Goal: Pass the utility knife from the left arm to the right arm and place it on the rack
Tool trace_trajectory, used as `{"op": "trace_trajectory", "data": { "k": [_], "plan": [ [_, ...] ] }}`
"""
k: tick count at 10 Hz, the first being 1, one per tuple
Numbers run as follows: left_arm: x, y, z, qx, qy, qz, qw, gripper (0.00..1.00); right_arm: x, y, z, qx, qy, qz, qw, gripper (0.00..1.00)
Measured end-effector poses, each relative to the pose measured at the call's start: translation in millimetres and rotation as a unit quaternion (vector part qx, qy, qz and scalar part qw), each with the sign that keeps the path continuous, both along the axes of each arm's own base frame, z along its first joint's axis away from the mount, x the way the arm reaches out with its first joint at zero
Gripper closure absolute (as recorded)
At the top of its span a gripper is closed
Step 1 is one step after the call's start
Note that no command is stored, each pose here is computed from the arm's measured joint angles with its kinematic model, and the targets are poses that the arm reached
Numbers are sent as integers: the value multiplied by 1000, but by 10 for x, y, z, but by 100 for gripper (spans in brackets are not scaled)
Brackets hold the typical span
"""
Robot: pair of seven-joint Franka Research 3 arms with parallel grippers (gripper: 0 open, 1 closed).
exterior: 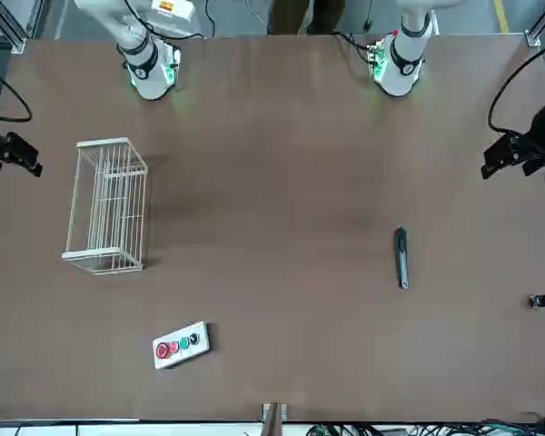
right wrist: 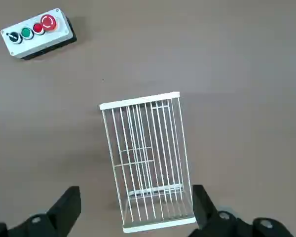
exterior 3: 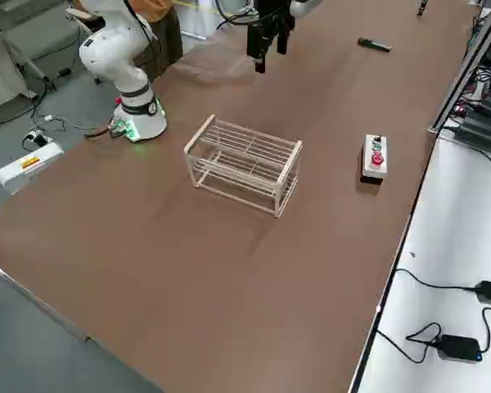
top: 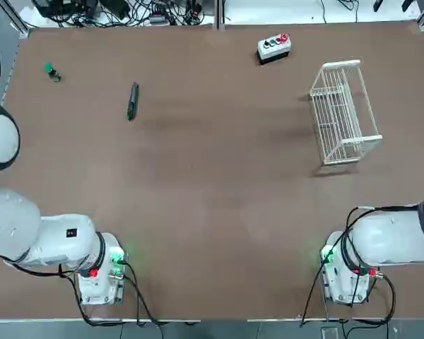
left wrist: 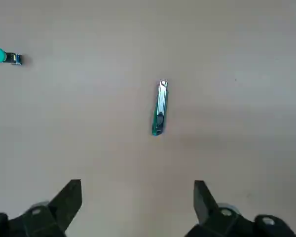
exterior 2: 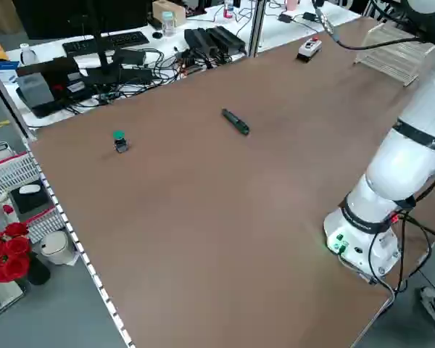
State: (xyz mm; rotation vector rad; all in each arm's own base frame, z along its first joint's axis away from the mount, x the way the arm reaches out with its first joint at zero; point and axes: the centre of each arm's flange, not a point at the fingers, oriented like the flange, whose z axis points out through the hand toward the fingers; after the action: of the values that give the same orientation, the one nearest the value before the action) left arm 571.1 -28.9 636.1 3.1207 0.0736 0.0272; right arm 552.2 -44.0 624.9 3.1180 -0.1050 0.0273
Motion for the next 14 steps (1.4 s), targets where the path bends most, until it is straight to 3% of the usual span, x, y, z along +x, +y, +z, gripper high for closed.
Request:
{"op": "trace_trajectory", "data": {
  "k": [5,7,10,12,14],
  "plan": [
    [42,-95,-84,-1,3,-10,1000,0,1,-7,8,0,-1,-1,1000,0],
    [277,-100,-411,-5,3,-10,1000,0,4,-8,3,0,-1,-1,1000,0],
    [626,-61,-1158,-1,35,-9,999,0,9,-13,-7,0,0,-1,1000,0],
    [811,-41,-1528,1,18,-2,1000,0,10,-14,-9,0,0,-1,1000,0],
    [840,-87,-1920,-2,-3,18,1000,0,11,-9,-10,0,0,-1,1000,0]
  ]
}}
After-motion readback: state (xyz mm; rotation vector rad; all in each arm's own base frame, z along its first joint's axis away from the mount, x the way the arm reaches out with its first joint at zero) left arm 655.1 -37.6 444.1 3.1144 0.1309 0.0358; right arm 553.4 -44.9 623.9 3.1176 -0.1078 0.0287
